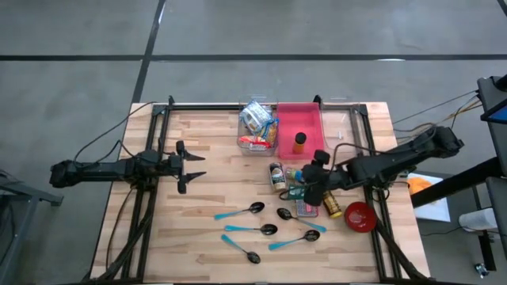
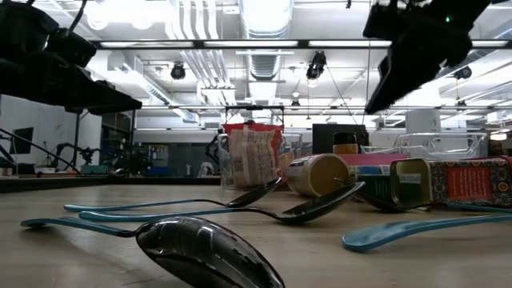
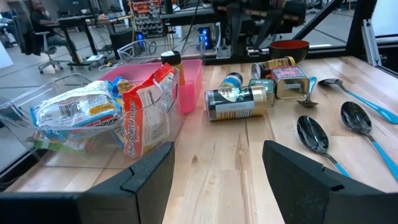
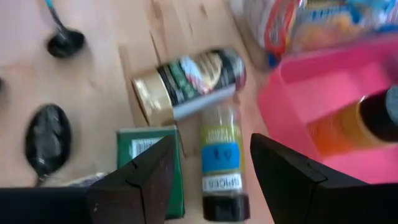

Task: Pick & Place Food Item
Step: Put the green spice bottle into the pink bin

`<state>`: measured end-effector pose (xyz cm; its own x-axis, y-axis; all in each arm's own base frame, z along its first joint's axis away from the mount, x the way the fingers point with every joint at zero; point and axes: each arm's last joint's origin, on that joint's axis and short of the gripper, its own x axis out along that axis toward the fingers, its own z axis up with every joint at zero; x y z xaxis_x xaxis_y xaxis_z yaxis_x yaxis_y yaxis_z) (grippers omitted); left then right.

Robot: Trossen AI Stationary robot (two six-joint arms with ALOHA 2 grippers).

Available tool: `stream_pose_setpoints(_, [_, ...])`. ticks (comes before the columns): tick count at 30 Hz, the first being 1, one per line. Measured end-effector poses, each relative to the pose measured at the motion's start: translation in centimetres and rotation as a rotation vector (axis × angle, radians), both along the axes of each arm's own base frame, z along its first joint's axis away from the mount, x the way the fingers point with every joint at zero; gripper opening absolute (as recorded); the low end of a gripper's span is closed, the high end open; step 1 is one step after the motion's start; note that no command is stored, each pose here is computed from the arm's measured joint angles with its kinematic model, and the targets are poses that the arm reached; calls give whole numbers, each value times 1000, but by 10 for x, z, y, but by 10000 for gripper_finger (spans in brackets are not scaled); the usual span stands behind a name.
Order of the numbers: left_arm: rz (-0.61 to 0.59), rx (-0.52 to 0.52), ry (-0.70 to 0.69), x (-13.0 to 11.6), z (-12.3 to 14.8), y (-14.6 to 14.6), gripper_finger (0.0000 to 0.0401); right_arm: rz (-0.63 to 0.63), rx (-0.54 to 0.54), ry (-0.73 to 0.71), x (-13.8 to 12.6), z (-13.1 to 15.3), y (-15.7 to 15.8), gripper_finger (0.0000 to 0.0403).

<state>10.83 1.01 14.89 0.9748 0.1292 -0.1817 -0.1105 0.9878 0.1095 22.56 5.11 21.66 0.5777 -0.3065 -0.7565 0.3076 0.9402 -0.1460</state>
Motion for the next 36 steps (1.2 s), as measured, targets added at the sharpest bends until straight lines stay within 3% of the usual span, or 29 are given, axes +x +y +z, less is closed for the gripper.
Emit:
stream_pose_setpoints(9, [0, 1, 0, 0, 0, 0, 244, -25, 64, 105, -3, -10, -5, 206])
stream_pose_setpoints(19, [0, 2, 0, 0, 0, 0, 244, -132, 77, 156, -8, -24, -31, 206])
stream_pose_setpoints(36, [0, 1, 0, 0, 0, 0, 244, -59, 110, 111, -15, -56, -32, 206])
